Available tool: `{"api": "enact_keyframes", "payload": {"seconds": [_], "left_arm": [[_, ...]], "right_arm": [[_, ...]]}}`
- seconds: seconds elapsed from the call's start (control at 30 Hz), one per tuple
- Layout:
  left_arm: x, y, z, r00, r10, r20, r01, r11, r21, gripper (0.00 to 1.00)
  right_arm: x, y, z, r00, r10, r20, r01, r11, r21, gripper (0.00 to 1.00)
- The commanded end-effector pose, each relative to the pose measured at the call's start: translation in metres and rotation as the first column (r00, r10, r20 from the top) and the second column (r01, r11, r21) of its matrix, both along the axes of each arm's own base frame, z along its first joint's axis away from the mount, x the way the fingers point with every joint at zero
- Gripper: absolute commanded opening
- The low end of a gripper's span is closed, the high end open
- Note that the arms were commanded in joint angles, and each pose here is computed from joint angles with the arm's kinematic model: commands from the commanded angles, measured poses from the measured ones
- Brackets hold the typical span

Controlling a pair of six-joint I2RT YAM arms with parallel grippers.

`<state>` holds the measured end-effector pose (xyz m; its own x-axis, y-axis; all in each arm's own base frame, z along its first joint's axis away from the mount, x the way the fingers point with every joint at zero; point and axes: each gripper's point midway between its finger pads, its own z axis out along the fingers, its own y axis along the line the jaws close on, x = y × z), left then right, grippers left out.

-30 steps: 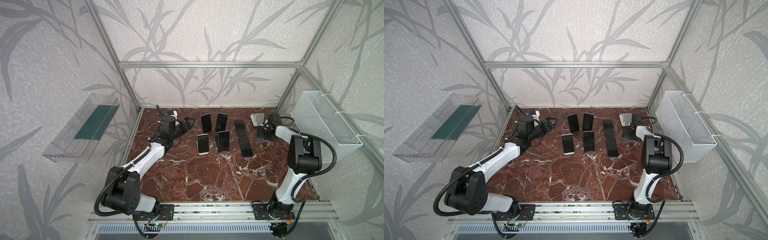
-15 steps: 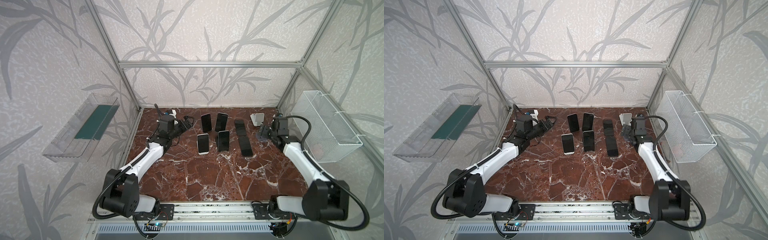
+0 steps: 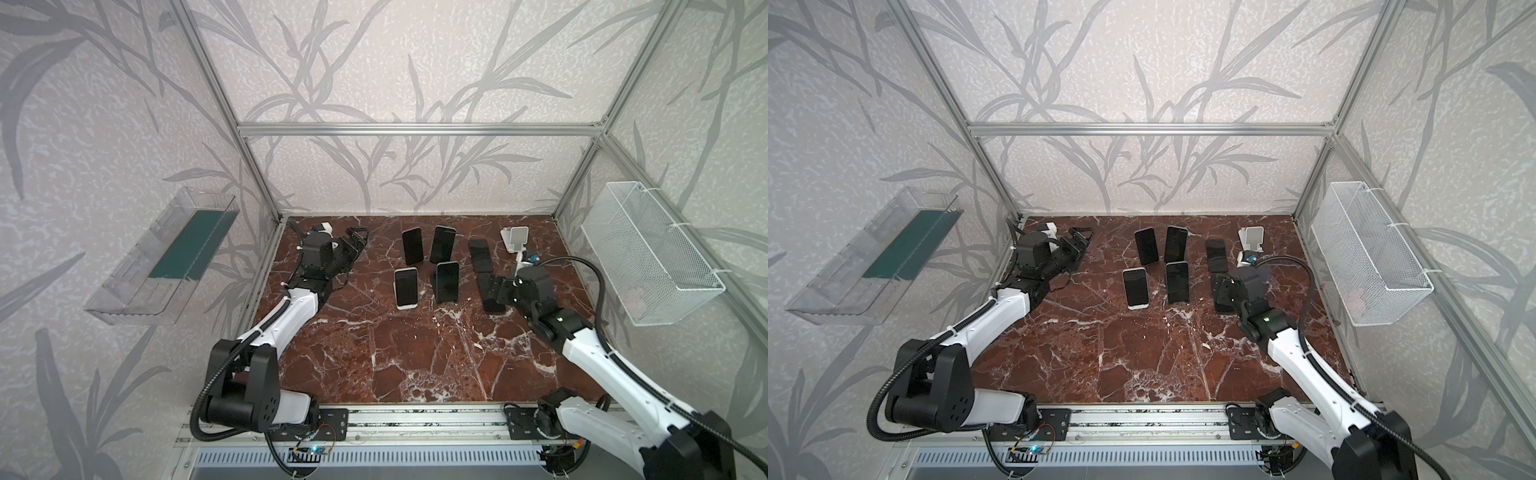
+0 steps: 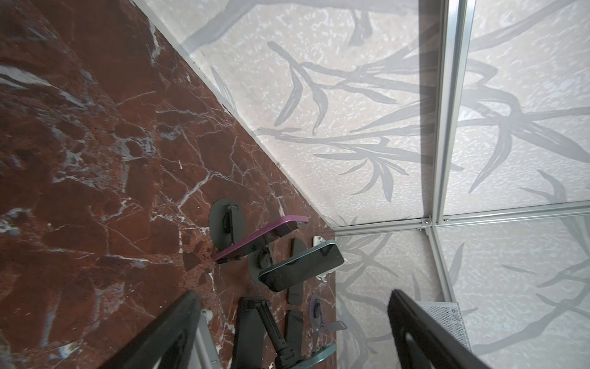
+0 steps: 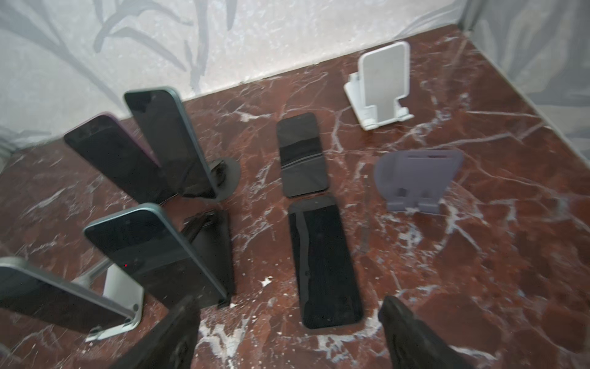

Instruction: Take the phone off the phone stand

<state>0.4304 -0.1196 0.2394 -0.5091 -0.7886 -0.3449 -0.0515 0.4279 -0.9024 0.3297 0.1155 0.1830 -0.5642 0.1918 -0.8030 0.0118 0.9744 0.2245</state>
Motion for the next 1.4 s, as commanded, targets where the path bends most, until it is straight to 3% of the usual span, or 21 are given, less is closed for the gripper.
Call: {"api": "enact_keyframes", "payload": {"seconds": [0.0,0.1,0.47,0.83,1.0,1.2,1.37], "left_arm": [[-0.001,-0.004,0.019,0.998,-0.017,0.058,0.02,0.999,-0.05,0.92],[-0.001,-0.007,0.016,0.998,-0.029,0.051,0.031,0.999,-0.037,0.92],[-0.004,-0.013,0.022,0.997,-0.048,0.062,0.051,0.997,-0.052,0.92],[-0.002,-0.013,0.016,0.998,-0.046,0.047,0.048,0.998,-0.045,0.91],[-0.001,-0.014,0.018,0.997,-0.051,0.052,0.053,0.997,-0.051,0.91],[-0.001,-0.014,0.02,0.997,-0.057,0.056,0.06,0.997,-0.05,0.91],[0.0,-0.016,0.018,0.997,-0.062,0.05,0.065,0.996,-0.055,0.91]], "right_arm": [[0.019,0.043,0.015,0.996,0.067,0.056,-0.065,0.997,-0.028,0.93],[0.033,0.068,0.004,0.996,0.083,0.028,-0.081,0.995,-0.057,1.0],[0.069,0.114,-0.014,0.988,0.152,-0.008,-0.152,0.988,-0.023,0.99],[0.091,0.109,-0.029,0.998,0.057,-0.001,-0.057,0.994,-0.09,1.0],[0.095,0.12,-0.03,0.995,0.099,0.011,-0.098,0.993,-0.07,0.92],[0.096,0.129,-0.046,0.99,0.138,-0.021,-0.14,0.987,-0.084,0.75],[0.092,0.129,-0.04,0.988,0.156,-0.001,-0.155,0.981,-0.12,0.68]]}}
